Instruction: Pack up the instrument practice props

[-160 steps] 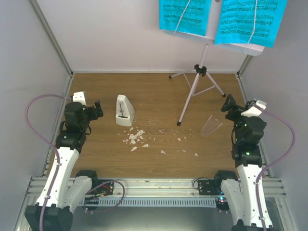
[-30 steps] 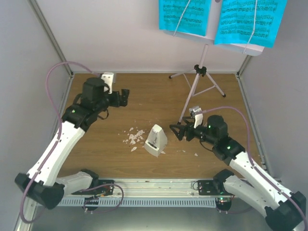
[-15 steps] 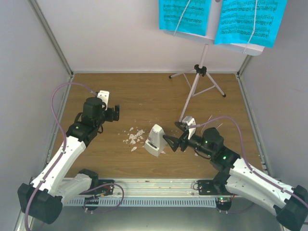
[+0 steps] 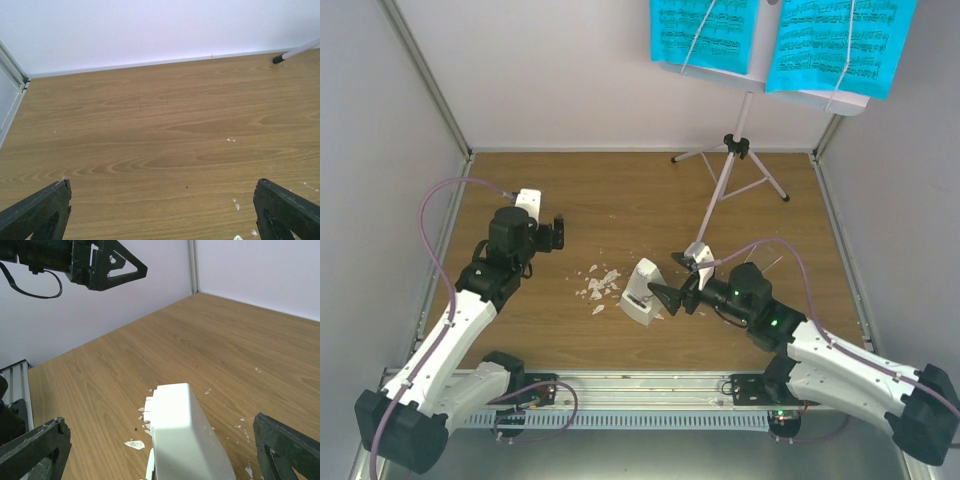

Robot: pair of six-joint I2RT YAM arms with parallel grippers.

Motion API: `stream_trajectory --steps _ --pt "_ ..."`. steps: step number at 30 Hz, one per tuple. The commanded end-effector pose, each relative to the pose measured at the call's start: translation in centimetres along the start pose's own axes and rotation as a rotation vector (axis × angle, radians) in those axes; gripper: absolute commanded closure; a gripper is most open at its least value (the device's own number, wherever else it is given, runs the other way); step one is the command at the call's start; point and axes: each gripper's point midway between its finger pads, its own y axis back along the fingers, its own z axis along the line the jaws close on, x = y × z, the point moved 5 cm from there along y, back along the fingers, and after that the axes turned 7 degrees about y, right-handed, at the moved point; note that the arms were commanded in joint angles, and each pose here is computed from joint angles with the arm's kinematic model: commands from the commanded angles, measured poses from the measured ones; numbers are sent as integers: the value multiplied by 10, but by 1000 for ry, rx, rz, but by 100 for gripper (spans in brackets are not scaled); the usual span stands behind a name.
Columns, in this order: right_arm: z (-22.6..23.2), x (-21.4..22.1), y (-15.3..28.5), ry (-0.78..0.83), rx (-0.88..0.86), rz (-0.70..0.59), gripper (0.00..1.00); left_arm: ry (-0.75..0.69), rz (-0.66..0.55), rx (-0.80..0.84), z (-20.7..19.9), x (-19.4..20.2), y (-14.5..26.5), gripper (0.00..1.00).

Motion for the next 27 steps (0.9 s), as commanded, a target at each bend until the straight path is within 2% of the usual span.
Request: stream_trajectory --steps 1,15,27 --pt "5 -8 -7 56 -20 -53 1 22 -44 -16 2 -7 -3 1" --pt "5 24 -32 105 -48 41 0 15 -35 -7 1 -3 -6 1" --pt "-2 39 -44 108 17 71 0 18 -37 1 0 -4 -6 1"
